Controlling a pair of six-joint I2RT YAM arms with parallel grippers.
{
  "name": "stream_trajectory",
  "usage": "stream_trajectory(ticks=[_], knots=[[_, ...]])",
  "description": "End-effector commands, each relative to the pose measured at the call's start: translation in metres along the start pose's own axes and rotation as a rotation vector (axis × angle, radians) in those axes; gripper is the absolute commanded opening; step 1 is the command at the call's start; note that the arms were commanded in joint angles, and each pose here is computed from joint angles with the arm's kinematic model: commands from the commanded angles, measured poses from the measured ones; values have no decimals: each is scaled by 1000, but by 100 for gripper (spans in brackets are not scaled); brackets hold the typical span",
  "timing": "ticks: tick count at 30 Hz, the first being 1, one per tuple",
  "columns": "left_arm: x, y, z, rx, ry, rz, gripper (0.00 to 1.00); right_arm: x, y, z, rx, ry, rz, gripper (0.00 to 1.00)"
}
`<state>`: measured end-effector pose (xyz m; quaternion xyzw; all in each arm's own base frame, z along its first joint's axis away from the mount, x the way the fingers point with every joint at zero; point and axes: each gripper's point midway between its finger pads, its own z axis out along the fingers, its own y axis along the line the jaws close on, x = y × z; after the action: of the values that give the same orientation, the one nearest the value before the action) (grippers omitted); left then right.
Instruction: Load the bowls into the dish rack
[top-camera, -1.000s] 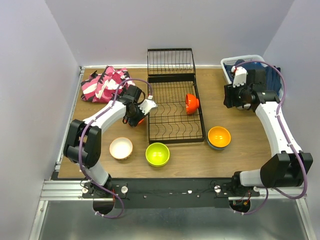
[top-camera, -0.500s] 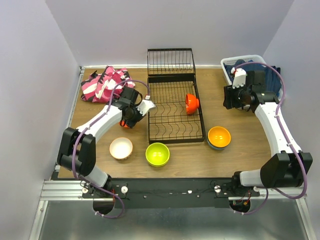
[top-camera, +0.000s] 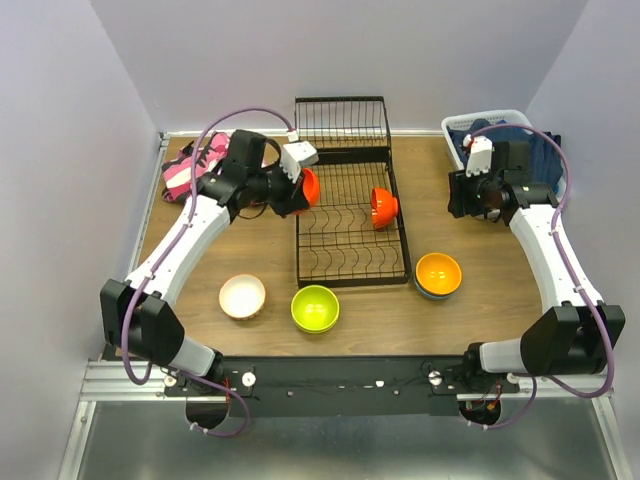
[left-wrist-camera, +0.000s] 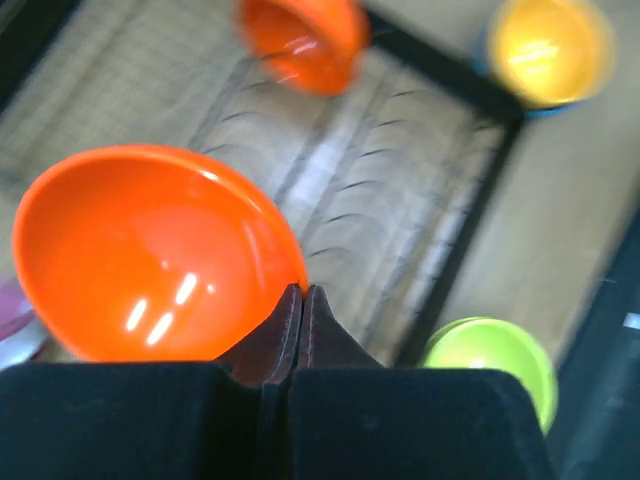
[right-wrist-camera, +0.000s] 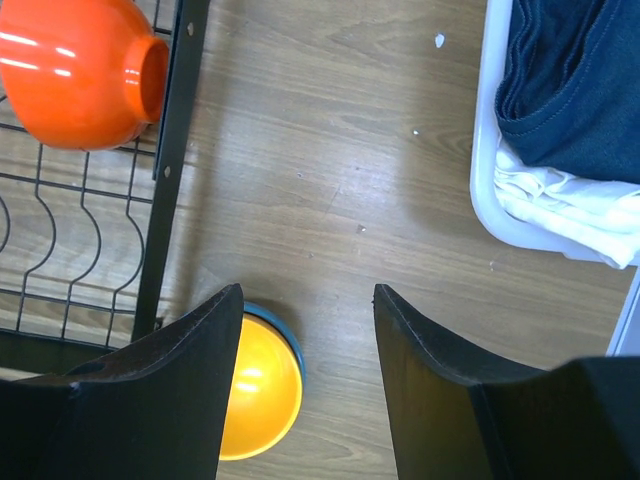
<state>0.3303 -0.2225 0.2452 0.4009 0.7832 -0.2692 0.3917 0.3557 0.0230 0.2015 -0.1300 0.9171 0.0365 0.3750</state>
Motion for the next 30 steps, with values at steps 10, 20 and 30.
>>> stream_trajectory(ticks=[10, 20, 30], knots=[[-63, -62, 41, 594, -420, -415, 0, 2, -14, -14, 86, -2, 1, 63], [-46, -36, 80, 647, -440, -710, 0, 17, -16, -17, 105, 46, 1, 63], [-42, -10, 103, 686, -515, -881, 0, 17, -24, -15, 134, 83, -14, 63]])
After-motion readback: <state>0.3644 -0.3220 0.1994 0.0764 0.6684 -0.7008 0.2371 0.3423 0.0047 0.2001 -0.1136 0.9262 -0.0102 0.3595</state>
